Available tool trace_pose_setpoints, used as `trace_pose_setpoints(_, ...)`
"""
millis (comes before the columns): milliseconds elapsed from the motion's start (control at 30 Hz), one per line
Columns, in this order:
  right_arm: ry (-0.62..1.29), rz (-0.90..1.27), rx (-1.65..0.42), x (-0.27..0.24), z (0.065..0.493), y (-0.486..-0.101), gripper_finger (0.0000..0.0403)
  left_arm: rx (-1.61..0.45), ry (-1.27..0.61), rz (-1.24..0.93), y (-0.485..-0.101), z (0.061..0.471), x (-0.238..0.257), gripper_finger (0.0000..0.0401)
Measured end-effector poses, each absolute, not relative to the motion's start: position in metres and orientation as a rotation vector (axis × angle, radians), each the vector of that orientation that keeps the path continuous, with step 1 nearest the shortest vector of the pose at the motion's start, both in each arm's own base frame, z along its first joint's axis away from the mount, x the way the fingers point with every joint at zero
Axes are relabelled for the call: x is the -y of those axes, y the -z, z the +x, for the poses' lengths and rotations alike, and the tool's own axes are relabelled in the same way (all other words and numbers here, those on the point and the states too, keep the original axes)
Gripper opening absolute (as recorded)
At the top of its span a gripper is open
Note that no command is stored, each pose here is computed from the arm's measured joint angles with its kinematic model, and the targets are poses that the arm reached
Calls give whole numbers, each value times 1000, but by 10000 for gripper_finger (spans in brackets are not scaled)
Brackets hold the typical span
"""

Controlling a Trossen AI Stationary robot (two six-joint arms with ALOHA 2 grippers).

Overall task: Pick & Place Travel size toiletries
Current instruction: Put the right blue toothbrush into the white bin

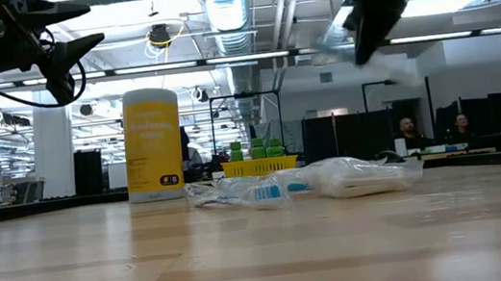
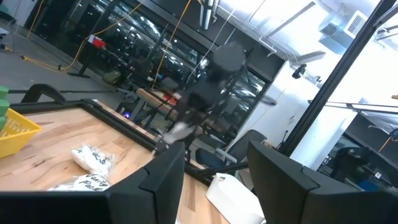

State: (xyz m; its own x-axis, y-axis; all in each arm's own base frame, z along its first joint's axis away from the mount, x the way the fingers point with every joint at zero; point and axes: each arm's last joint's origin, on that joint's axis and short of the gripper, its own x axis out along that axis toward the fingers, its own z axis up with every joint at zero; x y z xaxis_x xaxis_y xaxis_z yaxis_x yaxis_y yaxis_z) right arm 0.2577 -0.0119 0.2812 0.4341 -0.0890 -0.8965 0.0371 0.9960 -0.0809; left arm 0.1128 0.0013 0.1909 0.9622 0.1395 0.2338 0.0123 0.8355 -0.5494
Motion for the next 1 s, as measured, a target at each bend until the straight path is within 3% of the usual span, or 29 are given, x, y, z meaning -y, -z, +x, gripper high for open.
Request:
trace_pose_setpoints(167, -79, 32, -1003, -20, 226, -313, 19, 271, -68, -580, -191, 113, -1, 172)
trace_pose_setpoints(467, -289, 264, -1110, -99, 181, -323, 11, 271, -68, -580, -191, 113, -1, 172)
trace_pose_setpoints(667, -306, 336, -1267, -149, 158, -311, 23, 271, -67, -580, -191, 113, -1, 172)
trace_pose_setpoints(1000, -293, 175, -1472, -211, 143, -267, 24, 271, -67, -579, -191, 113, -1, 172)
